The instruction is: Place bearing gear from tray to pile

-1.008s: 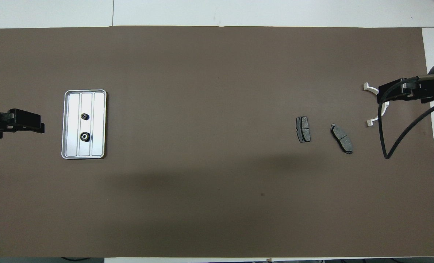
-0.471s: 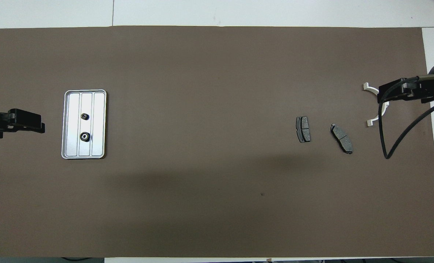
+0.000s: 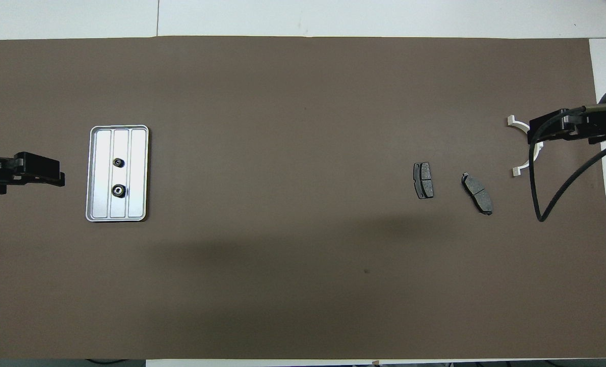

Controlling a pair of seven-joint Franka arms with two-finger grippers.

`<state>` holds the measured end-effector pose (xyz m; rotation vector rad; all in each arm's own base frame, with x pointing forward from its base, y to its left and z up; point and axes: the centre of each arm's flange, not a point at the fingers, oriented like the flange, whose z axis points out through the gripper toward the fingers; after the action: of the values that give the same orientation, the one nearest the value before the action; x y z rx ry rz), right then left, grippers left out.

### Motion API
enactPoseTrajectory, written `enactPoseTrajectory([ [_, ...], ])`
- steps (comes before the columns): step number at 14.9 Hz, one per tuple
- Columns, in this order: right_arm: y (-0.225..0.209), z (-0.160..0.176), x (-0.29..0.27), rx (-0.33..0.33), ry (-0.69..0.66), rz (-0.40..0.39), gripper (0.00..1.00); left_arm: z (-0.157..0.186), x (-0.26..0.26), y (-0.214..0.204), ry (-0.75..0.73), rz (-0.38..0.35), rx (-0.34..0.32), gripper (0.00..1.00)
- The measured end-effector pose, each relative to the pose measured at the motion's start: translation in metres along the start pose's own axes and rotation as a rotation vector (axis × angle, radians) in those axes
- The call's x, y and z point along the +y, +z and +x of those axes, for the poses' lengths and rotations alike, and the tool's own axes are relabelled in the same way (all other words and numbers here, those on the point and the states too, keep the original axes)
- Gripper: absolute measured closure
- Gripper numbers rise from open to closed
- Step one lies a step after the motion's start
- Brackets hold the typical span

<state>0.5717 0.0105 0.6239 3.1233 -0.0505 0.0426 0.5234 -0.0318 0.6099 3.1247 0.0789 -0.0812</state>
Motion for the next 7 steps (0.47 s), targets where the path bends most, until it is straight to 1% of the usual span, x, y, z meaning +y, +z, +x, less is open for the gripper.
enactPoseTrajectory([
  [4, 0.000, 0.000, 0.000, 0.000, -0.003, 0.000, 0.00, 0.000, 0.001, 0.005, -0.011, 0.001, -0.009, 0.00],
  [6, 0.000, 0.000, 0.000, 0.000, -0.005, 0.000, 0.00, -0.001, 0.000, 0.009, -0.004, 0.001, -0.011, 0.02],
  [7, 0.000, 0.000, 0.000, 0.000, -0.005, 0.000, 0.00, 0.000, -0.002, 0.012, 0.006, 0.000, -0.004, 0.00],
])
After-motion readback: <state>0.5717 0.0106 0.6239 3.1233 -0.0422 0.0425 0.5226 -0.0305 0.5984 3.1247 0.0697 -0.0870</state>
